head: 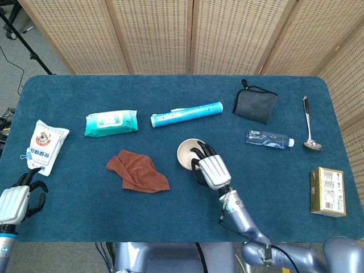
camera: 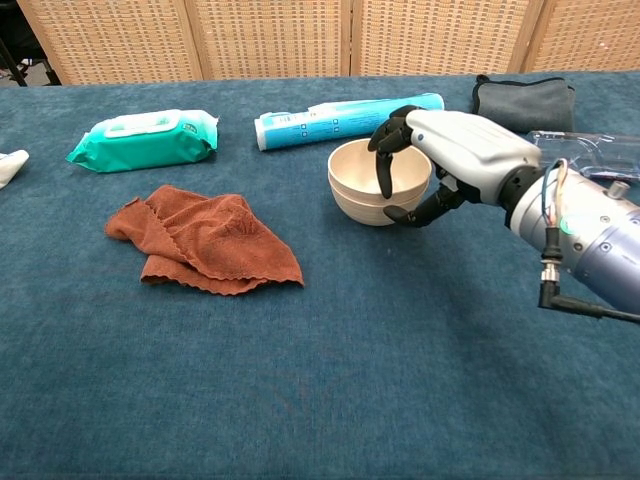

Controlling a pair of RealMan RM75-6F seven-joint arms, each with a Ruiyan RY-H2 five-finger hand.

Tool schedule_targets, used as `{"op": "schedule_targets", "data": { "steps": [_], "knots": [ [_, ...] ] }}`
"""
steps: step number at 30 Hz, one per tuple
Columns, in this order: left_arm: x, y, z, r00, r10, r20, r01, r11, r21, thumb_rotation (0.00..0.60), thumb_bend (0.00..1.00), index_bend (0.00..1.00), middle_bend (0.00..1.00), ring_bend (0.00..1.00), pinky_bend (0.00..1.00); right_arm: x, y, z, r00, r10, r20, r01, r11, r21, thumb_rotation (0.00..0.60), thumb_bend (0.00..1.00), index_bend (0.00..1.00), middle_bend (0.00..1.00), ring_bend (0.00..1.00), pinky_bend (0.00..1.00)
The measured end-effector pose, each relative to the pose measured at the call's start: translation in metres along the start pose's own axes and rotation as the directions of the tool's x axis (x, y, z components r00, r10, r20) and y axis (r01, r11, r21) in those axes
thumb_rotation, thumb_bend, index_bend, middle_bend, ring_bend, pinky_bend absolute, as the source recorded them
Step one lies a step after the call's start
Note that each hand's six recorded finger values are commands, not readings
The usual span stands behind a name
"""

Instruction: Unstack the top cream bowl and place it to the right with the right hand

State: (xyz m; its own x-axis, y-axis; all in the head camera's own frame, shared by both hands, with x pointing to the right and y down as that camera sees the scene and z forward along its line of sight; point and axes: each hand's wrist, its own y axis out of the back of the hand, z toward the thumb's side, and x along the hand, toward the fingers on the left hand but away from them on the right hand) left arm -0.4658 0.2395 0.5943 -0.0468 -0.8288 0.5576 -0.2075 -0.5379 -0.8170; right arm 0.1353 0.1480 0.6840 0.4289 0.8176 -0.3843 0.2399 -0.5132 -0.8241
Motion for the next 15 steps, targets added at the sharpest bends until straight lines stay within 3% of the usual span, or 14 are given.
{"op": "schedule_targets", "data": {
  "steps": [15],
  "knots": [
    [-0.0007, -0.0026, 0.0008, 1.000, -0.013, 0.002, 0.013, 1.000, -0.001, 0.600, 0.52, 0.55, 0.17, 0.16, 0.35, -0.0104, -0.0026, 0.0020, 1.000, 0.016, -0.007, -0.016, 1.000, 0.023, 0.600, 0.36, 0.52, 0.20, 0.03, 0.12]
  ]
}}
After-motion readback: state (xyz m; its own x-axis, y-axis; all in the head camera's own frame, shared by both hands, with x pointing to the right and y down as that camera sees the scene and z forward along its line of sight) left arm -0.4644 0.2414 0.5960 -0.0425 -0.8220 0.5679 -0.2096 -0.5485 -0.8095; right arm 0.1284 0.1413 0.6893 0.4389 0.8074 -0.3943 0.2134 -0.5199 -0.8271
